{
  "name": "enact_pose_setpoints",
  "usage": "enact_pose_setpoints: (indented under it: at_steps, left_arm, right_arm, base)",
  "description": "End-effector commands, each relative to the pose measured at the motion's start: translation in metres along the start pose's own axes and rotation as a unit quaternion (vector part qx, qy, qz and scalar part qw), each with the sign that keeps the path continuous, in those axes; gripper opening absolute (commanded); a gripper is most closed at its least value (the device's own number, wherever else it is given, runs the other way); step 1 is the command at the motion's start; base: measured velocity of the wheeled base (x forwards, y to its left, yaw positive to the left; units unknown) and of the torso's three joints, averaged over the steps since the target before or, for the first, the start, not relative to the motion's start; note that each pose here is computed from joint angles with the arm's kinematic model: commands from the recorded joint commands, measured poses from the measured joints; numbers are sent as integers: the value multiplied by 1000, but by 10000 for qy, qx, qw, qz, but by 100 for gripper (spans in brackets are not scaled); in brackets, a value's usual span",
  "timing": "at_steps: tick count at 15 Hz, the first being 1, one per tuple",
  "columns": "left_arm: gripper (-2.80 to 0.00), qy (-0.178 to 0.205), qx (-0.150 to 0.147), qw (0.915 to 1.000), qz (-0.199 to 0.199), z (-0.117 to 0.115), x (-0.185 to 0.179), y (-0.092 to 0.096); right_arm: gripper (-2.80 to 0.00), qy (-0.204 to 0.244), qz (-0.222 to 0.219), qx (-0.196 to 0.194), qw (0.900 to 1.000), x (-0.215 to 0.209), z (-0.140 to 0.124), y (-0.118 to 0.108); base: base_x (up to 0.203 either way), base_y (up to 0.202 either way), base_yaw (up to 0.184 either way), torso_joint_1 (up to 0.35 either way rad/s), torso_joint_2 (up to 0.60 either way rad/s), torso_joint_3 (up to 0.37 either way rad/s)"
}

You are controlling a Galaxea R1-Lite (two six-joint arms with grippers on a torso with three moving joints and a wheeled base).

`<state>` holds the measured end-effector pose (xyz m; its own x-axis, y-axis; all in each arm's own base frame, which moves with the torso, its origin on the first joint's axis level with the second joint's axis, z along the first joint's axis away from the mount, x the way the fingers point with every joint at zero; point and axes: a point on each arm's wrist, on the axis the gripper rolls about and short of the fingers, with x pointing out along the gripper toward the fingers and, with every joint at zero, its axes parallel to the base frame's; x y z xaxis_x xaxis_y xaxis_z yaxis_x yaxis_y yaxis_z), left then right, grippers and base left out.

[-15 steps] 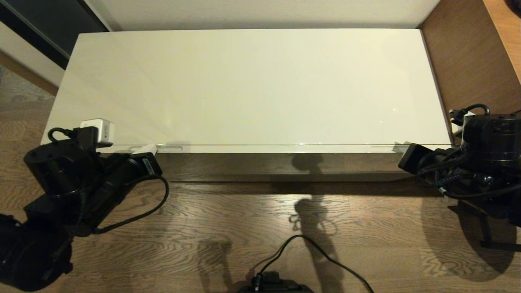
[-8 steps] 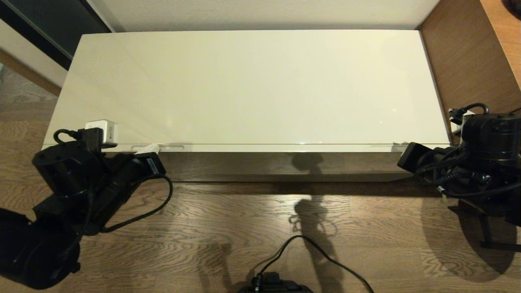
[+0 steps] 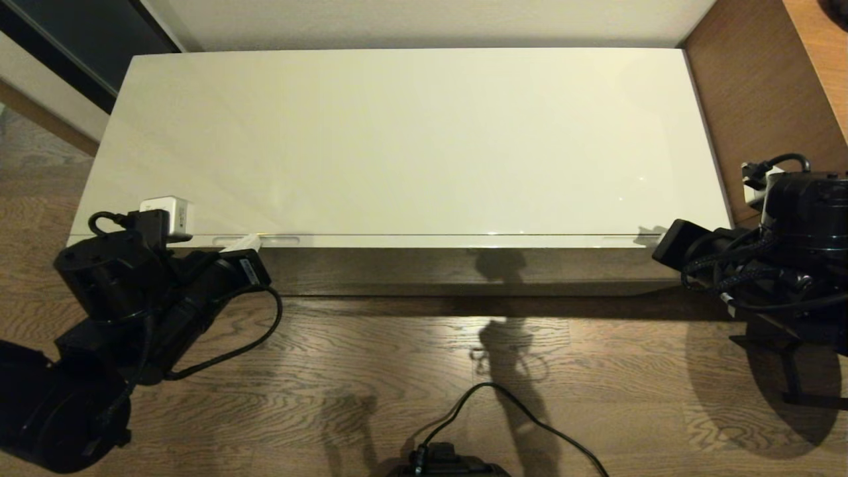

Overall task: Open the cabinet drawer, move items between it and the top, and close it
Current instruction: Open the drawer

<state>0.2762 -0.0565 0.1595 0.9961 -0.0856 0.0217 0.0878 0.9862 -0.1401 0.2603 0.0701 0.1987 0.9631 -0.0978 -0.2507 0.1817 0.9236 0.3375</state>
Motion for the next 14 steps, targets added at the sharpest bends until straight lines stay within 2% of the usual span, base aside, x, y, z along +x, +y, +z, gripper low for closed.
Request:
enact_pose_setpoints:
  at_steps: [1, 6, 8, 14]
  left_arm:
    - [-280, 8, -7, 10000, 12, -1, 1, 0]
    - [-280, 54, -32, 10000, 15, -4, 1, 0]
    - [-280, 50, -63, 10000, 14, -6, 2, 0]
    - [-280, 24, -67, 10000, 10, -6, 4, 0]
  right_arm:
    - [-280, -110, 49, 57, 9999, -3, 6, 2]
    - [-280, 158, -77, 17, 9998, 7, -10, -2]
    - [-280, 286, -131, 192, 9993, 11, -18, -4]
    - [-280, 248, -106, 292, 9992, 12, -16, -3]
  base:
    - [0, 0, 0, 0, 0, 0]
    - [0, 0, 0, 0, 0, 0]
    - [0, 0, 0, 0, 0, 0]
    - [0, 0, 0, 0, 0, 0]
